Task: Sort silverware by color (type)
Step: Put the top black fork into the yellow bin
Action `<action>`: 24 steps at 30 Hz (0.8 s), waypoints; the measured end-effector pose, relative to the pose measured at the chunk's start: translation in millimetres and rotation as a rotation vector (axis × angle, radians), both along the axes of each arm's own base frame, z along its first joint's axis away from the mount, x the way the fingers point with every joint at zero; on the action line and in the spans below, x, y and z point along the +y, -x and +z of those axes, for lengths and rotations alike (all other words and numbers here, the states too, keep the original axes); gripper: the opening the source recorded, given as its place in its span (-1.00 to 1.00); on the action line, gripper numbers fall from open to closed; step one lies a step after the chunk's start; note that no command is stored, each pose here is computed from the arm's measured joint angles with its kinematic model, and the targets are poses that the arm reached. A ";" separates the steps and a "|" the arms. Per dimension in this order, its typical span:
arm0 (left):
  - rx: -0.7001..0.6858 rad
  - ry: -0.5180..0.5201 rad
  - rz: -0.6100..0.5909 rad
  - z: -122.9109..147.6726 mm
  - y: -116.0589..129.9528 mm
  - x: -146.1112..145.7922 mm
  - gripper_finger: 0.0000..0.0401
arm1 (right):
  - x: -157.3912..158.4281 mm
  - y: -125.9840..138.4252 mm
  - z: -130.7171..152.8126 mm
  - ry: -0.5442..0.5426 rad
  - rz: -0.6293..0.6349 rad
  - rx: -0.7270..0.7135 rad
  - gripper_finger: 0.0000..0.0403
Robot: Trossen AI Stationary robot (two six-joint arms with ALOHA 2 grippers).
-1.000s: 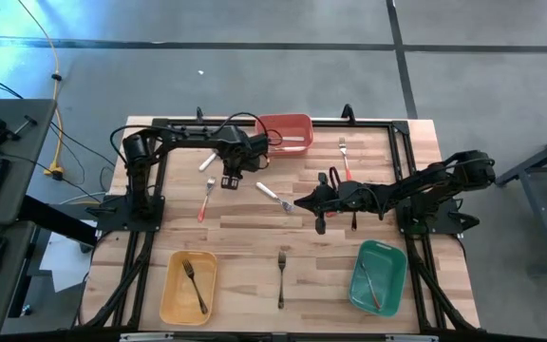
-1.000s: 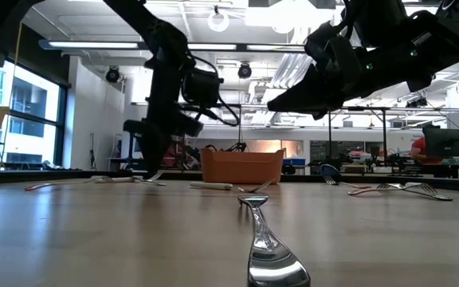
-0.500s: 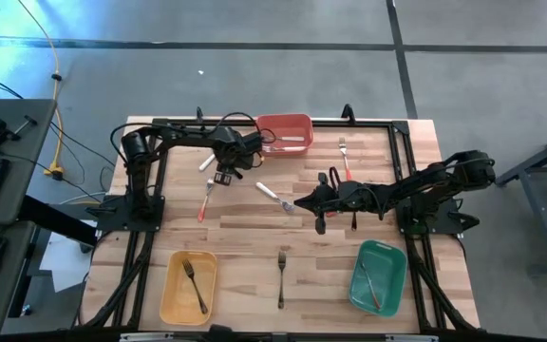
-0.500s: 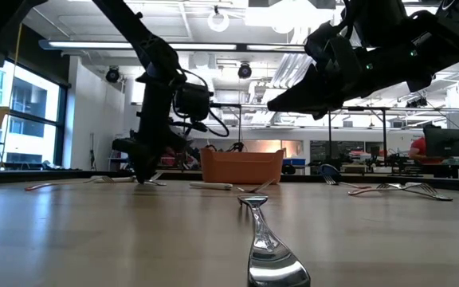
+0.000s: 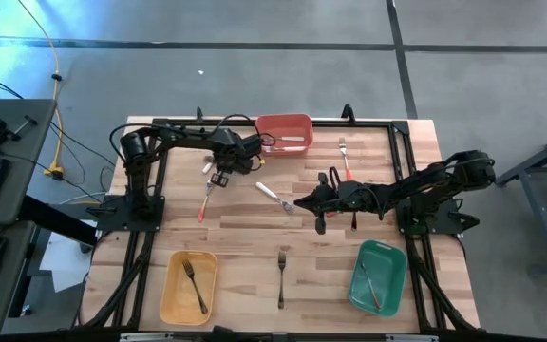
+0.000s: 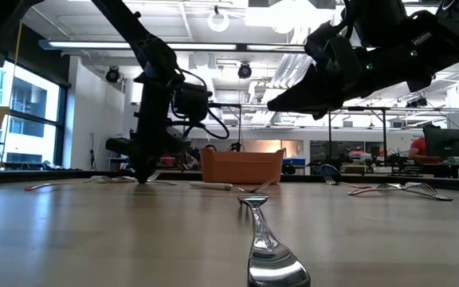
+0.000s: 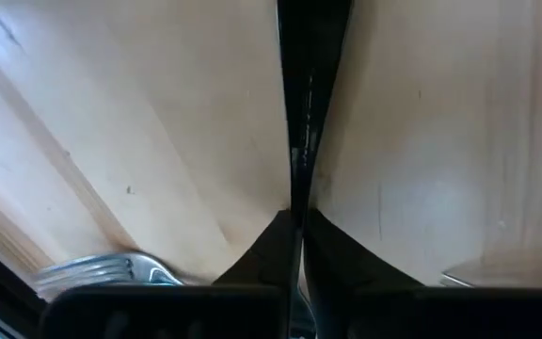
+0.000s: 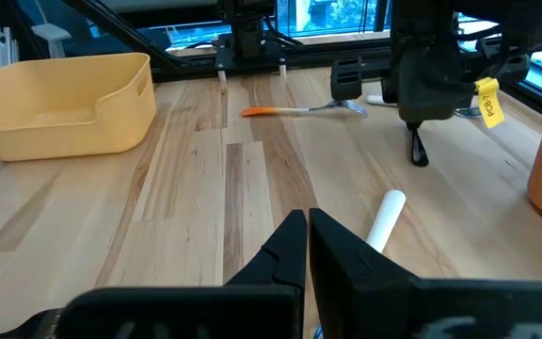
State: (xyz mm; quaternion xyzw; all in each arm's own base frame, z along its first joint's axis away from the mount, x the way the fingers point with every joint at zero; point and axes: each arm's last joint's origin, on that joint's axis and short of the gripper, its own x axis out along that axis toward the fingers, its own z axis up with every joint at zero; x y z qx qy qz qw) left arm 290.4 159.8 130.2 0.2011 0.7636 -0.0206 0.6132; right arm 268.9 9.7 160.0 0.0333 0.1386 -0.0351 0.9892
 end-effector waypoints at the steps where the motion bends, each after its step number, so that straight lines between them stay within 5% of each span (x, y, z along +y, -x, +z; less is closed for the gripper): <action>1: -0.001 -0.003 -0.004 1.2 -1.1 -0.6 -0.97 | 0.1 0.0 0.0 0.000 0.001 0.000 -1.00; 14: -0.117 -0.077 0.010 57.4 1.3 -23.7 -0.99 | 0.0 0.0 0.0 -0.004 -0.001 0.000 -1.00; 19: -0.109 -0.045 0.006 90.9 15.8 -65.6 -1.00 | 0.1 0.0 0.1 -0.001 0.001 -0.001 -1.00; 24: -0.078 0.020 -0.132 118.4 33.4 -126.6 -1.00 | 0.1 -0.3 0.9 -0.001 0.001 -0.010 -1.00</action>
